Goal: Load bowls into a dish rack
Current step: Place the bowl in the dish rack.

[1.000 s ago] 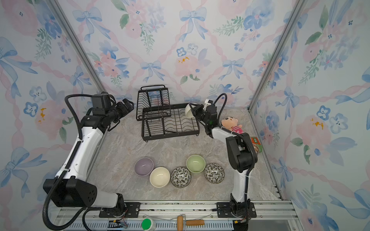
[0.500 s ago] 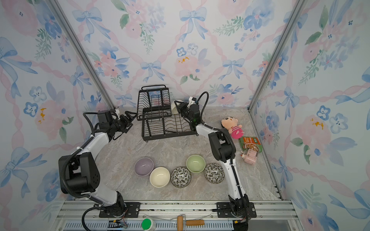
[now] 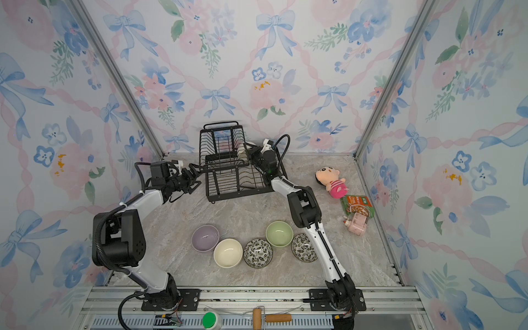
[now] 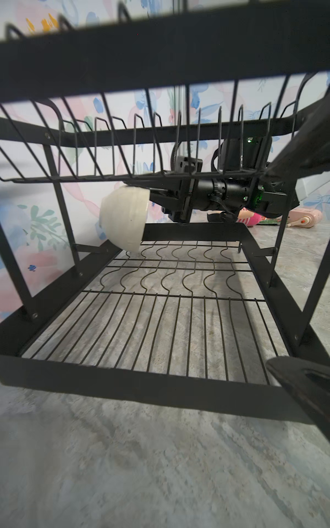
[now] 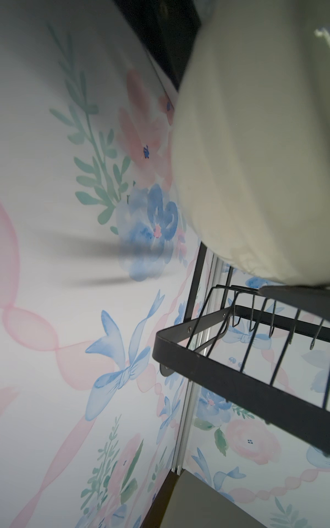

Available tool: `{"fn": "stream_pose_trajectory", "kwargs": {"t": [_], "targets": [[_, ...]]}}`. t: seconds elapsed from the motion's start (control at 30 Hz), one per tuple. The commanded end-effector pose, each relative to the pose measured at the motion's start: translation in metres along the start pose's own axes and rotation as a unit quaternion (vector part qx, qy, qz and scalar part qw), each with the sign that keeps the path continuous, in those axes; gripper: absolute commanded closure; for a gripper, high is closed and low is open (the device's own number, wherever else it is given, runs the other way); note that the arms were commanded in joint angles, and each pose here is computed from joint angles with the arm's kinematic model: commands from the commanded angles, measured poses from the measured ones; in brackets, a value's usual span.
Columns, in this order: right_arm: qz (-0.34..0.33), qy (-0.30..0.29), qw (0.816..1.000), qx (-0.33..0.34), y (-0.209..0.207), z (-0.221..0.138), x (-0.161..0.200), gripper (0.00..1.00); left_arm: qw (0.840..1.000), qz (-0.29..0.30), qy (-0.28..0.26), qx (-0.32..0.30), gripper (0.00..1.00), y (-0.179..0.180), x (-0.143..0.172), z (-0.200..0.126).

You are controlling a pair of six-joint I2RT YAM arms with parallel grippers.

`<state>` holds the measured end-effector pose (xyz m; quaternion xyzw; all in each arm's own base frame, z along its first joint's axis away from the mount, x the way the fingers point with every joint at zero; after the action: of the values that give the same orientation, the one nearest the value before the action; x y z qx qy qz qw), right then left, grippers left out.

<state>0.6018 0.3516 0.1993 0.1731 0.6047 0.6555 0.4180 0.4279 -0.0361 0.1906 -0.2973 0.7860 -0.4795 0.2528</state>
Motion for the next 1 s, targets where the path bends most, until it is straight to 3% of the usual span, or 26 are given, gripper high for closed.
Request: {"fn": "stream_pose_trajectory", "kwargs": {"t": [0.0,0.73,0.97], "targets": [[-0.005,-0.008,0.999,-0.047,0.029,0.013,0.005,1.0,1.0,0.003,0.03,0.006,0.02,0.001,0.009,0.006],[-0.011,0.005,1.0,0.011,-0.03,0.021,0.03,1.0,0.997,-0.031,0.046,-0.045,0.02,0.035,0.03,0.009],[-0.022,0.033,0.998,0.041,-0.031,0.022,0.043,1.0,0.997,-0.038,0.049,-0.055,0.02,0.04,0.029,0.012]]}}
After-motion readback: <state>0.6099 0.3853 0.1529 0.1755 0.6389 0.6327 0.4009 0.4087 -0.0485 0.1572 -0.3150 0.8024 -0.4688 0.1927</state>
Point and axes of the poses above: each gripper's point midway between its finger pads, its own z axis out along the fingers, its own y axis along the line the jaws close on, x = y × z, the point moved 5 cm from there along -z, back along the fingers, and after that the axes turned 9 degrees about -z, right-handed, at the moved point
